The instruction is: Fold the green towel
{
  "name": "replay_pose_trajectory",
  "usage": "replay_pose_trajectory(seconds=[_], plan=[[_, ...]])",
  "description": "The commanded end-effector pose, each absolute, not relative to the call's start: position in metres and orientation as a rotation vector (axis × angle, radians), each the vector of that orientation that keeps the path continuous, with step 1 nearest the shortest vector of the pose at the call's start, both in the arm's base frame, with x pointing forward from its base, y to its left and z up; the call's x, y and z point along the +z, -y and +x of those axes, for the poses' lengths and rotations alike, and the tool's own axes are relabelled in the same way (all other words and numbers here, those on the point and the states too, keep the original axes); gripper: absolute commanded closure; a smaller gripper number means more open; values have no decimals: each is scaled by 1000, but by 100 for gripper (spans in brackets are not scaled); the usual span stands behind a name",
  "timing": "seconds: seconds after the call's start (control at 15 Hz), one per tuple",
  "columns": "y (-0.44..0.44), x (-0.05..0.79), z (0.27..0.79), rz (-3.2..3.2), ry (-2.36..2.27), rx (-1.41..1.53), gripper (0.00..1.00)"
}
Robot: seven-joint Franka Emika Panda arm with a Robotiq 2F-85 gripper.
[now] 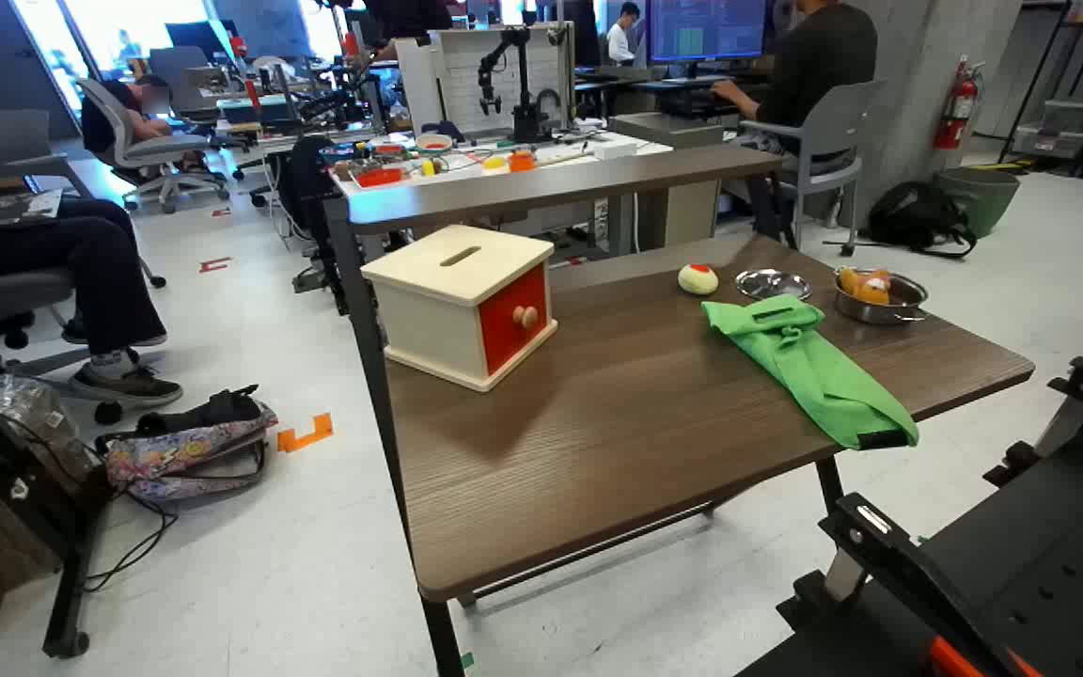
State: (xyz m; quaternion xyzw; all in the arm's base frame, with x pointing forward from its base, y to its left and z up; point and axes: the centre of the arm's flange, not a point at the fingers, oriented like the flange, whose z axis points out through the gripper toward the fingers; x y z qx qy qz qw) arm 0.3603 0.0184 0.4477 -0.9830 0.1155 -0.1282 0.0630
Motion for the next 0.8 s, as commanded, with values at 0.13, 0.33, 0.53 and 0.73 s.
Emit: replay_pose_trajectory(seconds=[0.13, 0.33, 0.53, 0.73], plan=[[-16, 440, 369, -2967, -346, -366, 0], [-12, 417, 390, -2974, -367, -300, 0], [-2, 385, 408, -2971, -394, -213, 0], [21, 339, 431, -2960, -464, -139, 0]])
